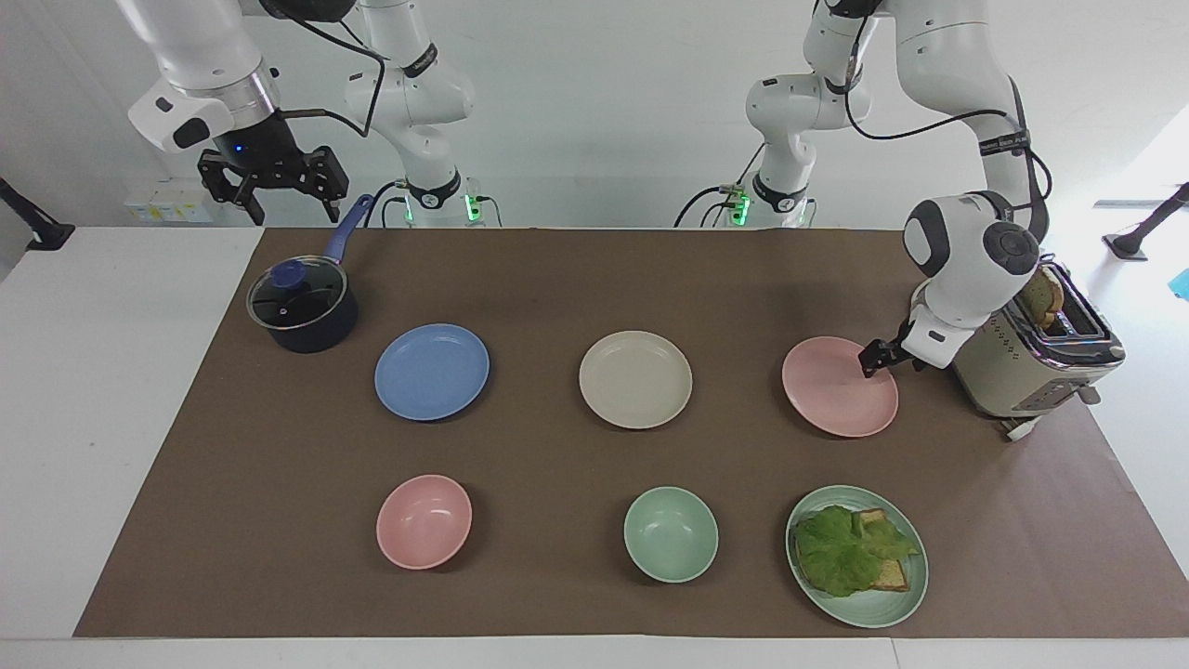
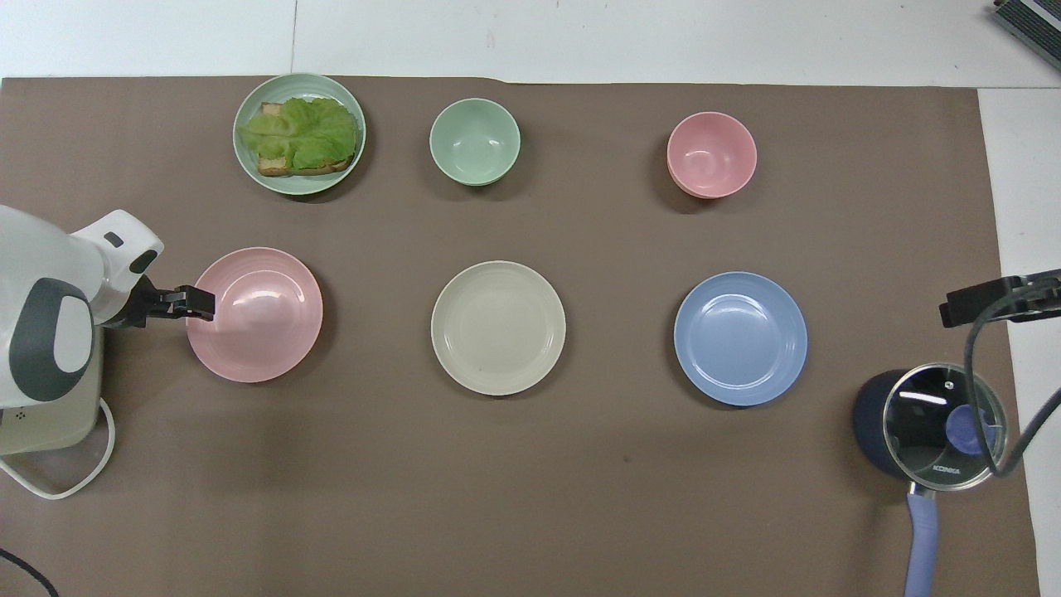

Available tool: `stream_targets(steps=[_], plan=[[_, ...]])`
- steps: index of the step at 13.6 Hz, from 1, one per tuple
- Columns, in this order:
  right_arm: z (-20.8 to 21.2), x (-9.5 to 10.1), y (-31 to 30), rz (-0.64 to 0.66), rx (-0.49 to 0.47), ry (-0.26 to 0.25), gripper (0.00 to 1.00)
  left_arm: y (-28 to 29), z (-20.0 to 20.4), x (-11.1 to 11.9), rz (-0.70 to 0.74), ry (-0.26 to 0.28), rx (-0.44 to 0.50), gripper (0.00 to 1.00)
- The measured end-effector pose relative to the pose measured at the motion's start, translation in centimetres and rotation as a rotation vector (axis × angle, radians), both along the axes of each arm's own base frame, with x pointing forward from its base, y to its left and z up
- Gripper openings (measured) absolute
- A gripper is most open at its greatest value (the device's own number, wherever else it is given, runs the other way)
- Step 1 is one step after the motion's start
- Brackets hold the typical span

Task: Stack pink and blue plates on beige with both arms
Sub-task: 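Reach the left gripper to the pink plate rim and grasp it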

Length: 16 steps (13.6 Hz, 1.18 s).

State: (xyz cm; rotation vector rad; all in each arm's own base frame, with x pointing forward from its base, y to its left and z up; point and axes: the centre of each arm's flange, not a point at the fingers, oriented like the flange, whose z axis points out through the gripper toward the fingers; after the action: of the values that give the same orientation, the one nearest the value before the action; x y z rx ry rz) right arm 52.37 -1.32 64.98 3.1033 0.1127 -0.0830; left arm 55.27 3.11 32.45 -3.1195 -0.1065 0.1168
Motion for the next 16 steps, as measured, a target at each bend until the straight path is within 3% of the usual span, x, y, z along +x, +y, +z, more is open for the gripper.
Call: stream_targets(steps=[1,2,6,9,12,16], plan=[[0.0,0.0,0.0,0.0,0.0,0.0,1.0,0.0,-0.2,-0.1,0.01,0.003,0.0,1.0],[0.0,0.0,0.0,0.0,0.0,0.0,1.0,0.0,-0.3,-0.2,0.029,0.004,0.002,0.93],[0.0,0.0,0.0,0.0,0.0,0.0,1.0,-0.2,-0.3,-0.2,0.075,0.003,0.005,0.38],[0.0,0.0,0.0,-0.001,0.0,0.001,1.0,-0.1,-0.2,-0.2,0.079,0.001,0.004,0.04],[0.0,0.0,-0.1,-0.001,0.0,0.001,1.0,-0.2,0.4,-0.1,0.078,0.01,0.004,0.04],[0.0,0.0,-0.2,-0.004,0.0,0.001,1.0,-0.7,5.8,0.9,0.089,0.104,-0.024,0.04]])
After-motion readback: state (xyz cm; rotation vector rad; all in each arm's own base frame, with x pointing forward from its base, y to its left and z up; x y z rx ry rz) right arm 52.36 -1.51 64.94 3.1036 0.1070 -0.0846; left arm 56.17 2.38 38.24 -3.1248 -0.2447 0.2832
